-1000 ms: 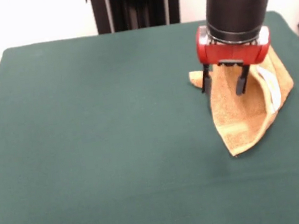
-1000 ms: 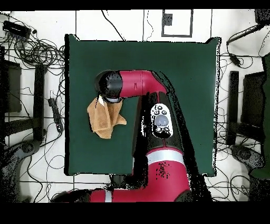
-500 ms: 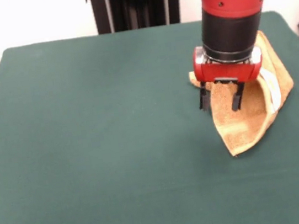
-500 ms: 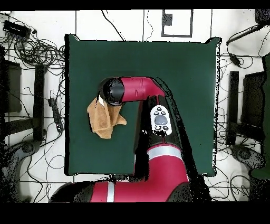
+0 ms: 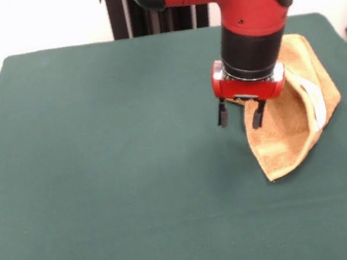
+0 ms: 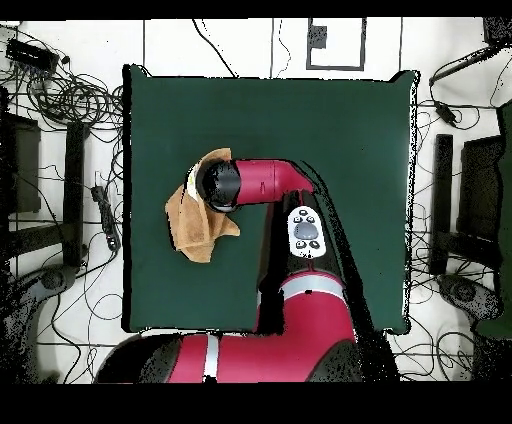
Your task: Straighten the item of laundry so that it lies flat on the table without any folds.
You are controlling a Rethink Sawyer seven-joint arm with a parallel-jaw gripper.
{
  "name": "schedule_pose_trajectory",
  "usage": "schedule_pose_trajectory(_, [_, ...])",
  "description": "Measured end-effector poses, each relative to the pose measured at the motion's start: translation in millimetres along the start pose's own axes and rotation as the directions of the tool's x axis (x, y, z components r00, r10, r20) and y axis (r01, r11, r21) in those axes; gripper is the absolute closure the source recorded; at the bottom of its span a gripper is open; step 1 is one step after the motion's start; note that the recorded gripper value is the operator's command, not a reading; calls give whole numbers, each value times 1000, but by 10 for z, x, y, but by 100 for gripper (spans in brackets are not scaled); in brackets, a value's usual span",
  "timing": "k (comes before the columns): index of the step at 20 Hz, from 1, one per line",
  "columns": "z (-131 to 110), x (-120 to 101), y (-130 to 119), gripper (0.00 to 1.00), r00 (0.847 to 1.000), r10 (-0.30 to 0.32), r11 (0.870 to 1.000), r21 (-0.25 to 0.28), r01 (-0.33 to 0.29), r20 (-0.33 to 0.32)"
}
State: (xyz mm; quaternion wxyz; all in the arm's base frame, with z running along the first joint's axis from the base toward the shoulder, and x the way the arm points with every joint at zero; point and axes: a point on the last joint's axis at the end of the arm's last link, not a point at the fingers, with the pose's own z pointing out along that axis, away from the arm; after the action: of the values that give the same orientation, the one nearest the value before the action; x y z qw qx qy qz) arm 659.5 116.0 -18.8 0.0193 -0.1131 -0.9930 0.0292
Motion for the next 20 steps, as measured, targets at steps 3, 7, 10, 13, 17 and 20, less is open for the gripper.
schedule_pose_trajectory(3, [157, 47, -23, 0, 1000, 1, 1000, -3, -1, 12])
schedule_pose_trajectory(7, [287, 40, -16, 0, 999, 15, 1000, -21, -14, 44])
schedule_pose_trajectory(10, [289, 36, -18, 0, 999, 27, 999, -25, -26, 41])
schedule_pose_trajectory(13, [289, 34, -19, 0, 999, 34, 999, -27, -33, 38])
schedule_pose_trajectory(17, [289, 32, -22, 0, 999, 42, 999, -29, -41, 35])
schedule_pose_trajectory(20, [287, 34, -24, 0, 998, 48, 998, -31, -47, 33])
